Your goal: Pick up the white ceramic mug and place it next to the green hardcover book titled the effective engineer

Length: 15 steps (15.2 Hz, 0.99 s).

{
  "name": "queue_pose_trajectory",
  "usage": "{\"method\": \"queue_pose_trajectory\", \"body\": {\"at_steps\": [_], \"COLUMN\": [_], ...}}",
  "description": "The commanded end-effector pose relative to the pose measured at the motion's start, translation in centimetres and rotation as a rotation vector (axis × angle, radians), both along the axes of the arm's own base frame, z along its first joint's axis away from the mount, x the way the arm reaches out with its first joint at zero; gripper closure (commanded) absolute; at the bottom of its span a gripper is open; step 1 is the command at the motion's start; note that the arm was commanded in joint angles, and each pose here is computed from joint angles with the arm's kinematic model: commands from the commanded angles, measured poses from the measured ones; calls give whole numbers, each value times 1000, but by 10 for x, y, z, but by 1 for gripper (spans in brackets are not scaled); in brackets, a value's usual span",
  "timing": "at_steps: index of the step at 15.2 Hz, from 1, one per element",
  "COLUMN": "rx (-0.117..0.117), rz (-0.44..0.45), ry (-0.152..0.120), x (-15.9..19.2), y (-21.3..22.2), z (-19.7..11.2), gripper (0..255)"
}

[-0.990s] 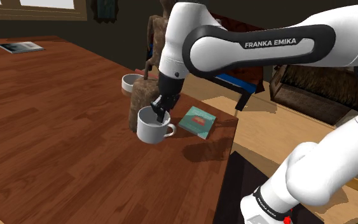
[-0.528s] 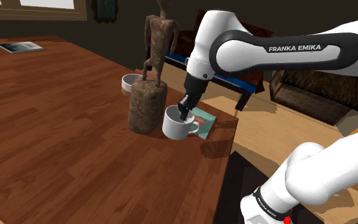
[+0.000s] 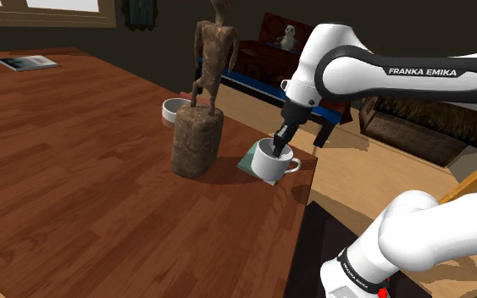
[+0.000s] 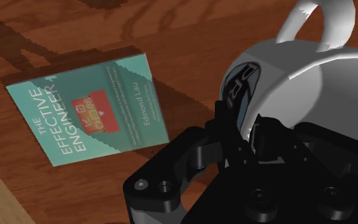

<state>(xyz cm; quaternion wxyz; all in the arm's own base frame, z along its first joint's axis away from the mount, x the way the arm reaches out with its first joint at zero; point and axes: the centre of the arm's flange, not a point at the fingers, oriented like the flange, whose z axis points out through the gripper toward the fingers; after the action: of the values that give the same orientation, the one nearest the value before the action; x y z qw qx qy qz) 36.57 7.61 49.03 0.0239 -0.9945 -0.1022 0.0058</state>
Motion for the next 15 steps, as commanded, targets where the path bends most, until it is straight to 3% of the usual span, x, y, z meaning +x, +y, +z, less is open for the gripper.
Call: {"method": "queue_pose_trajectory", "body": {"at_steps": [1, 15], "rx": [0, 0], "rz": [2, 2], "ry": [0, 0], "x": [-7, -7], "y": [-17, -17], "z": [-3, -77], "gripper": [255, 255]}}
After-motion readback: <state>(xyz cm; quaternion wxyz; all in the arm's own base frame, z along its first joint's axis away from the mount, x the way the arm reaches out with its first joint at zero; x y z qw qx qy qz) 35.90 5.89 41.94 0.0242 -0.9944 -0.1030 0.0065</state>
